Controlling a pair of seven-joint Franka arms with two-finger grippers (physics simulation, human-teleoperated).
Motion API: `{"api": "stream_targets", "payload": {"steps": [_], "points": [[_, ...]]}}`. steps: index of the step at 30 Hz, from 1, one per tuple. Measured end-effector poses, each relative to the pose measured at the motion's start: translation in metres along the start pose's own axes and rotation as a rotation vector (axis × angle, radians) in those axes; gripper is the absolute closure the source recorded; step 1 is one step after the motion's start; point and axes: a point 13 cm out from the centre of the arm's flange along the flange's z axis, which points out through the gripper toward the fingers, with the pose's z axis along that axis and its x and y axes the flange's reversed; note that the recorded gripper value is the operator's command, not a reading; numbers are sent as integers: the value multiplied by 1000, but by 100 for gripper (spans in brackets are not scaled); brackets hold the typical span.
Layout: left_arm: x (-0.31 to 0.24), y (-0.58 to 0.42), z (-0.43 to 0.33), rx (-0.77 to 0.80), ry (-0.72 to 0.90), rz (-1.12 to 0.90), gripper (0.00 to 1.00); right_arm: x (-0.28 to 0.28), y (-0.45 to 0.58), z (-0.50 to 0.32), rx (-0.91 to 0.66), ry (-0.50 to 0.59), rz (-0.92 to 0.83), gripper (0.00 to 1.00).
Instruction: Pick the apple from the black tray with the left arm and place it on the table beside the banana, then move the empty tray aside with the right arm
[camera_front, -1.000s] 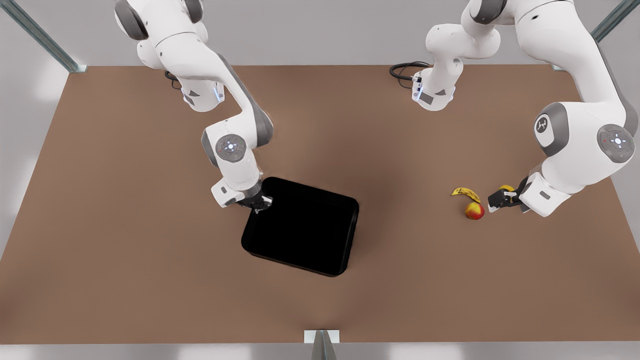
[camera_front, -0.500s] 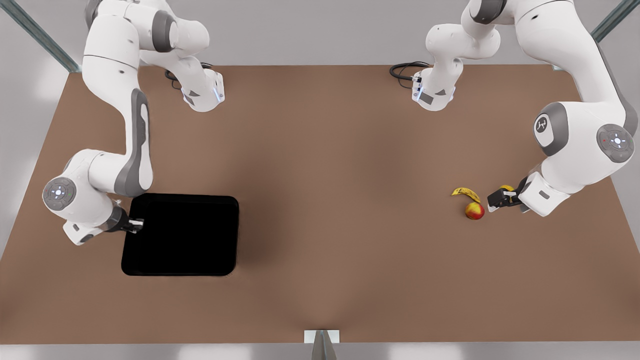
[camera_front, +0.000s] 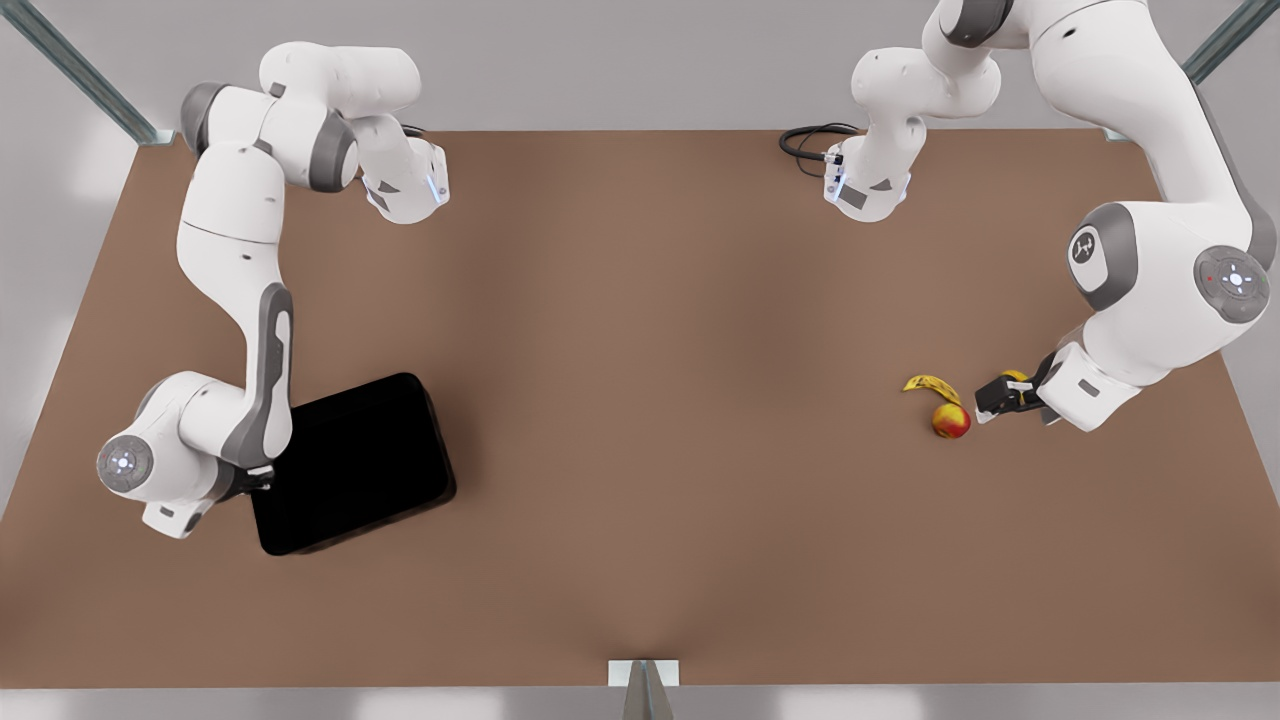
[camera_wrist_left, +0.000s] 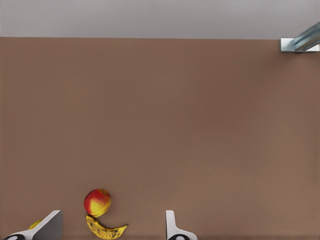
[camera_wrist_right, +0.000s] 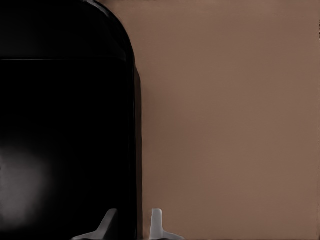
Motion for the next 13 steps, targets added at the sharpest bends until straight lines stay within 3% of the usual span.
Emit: {"api": "stream_targets", "payload": {"steps": [1, 4, 7, 13], "points": [[0, 0, 0, 0, 0, 0, 0, -4, -2, -6, 9, -13, -21, 0], [0, 0, 0, -1, 1, 1, 0, -36, 17, -69, 8, -132, -82, 0], [0, 0, 0, 0, 0, 2, 0, -71, 106, -184, -47, -284, -239, 0], [0, -2, -2, 0, -2, 4, 0, -60, 141, -224, -22, -247, -306, 0]]}}
